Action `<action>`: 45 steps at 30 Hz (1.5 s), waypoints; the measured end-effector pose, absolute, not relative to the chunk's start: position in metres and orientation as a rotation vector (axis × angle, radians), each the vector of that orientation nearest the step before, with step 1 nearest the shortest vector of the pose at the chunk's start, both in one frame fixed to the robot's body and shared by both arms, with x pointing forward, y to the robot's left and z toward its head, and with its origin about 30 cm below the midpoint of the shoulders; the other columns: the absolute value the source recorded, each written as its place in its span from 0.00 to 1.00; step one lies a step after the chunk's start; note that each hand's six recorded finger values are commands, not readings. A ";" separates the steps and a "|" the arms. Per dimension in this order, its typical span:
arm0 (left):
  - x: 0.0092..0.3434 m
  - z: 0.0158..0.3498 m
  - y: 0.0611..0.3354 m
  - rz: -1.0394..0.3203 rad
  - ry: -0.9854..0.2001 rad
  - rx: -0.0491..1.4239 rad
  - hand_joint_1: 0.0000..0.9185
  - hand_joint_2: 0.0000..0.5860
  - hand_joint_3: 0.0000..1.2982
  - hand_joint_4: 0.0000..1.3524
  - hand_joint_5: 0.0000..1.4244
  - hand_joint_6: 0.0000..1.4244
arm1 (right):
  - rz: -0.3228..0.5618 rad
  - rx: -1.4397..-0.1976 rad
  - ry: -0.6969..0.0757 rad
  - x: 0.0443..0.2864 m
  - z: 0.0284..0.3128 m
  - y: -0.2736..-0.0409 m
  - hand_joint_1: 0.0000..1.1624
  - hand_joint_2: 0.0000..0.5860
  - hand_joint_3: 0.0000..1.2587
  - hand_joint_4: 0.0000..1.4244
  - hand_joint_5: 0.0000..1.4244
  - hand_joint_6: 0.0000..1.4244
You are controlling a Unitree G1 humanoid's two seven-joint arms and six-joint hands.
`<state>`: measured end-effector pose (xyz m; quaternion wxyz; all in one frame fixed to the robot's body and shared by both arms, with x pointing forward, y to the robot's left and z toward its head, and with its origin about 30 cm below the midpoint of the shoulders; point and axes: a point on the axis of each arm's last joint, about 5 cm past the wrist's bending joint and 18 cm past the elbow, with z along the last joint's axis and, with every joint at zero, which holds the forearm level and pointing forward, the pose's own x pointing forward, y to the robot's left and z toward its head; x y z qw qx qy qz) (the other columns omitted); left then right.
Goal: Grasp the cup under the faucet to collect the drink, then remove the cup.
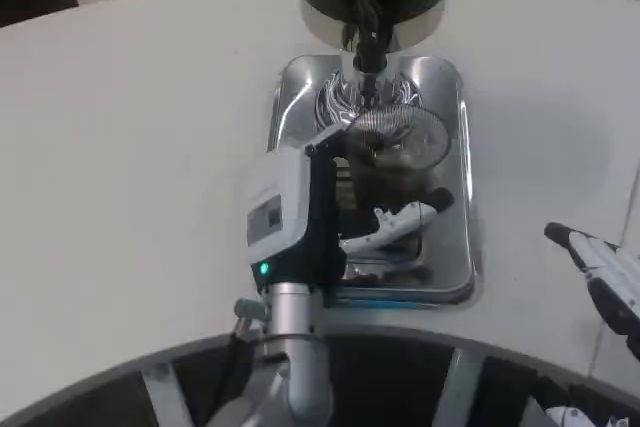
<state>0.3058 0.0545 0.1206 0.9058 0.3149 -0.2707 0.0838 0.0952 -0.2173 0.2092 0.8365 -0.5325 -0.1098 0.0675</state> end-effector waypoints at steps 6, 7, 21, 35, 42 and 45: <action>0.302 0.121 0.044 0.175 -0.549 0.541 0.68 0.10 0.82 0.90 1.00 1.00 | 0.139 -1.139 -0.213 0.096 0.209 -0.218 0.56 0.68 0.00 0.00 0.00 0.00; 0.302 0.121 0.044 0.176 -0.549 0.540 0.68 0.10 0.82 0.90 1.00 1.00 | 0.139 -1.139 -0.212 0.096 0.209 -0.218 0.56 0.68 0.00 0.00 0.00 0.00; 0.296 0.113 0.061 0.177 -0.598 0.595 0.72 0.10 0.84 0.91 1.00 1.00 | 0.164 -1.105 -0.213 0.097 0.206 -0.216 0.54 0.67 0.00 0.00 0.00 0.00; 0.274 0.101 0.088 0.191 -0.611 0.666 0.74 0.11 0.85 0.91 1.00 1.00 | 0.196 -1.092 -0.251 0.104 0.203 -0.213 0.54 0.67 0.00 0.00 0.00 0.00; 0.267 0.104 0.093 0.199 -0.629 0.654 0.75 0.12 0.85 0.91 1.00 1.00 | 0.180 -1.103 -0.269 0.100 0.202 -0.213 0.54 0.68 0.00 0.00 0.00 0.00; 0.264 0.108 0.095 0.211 -0.642 0.641 0.74 0.13 0.85 0.91 1.00 1.00 | 0.163 -1.128 -0.277 0.099 0.202 -0.214 0.54 0.68 0.00 0.00 0.00 0.00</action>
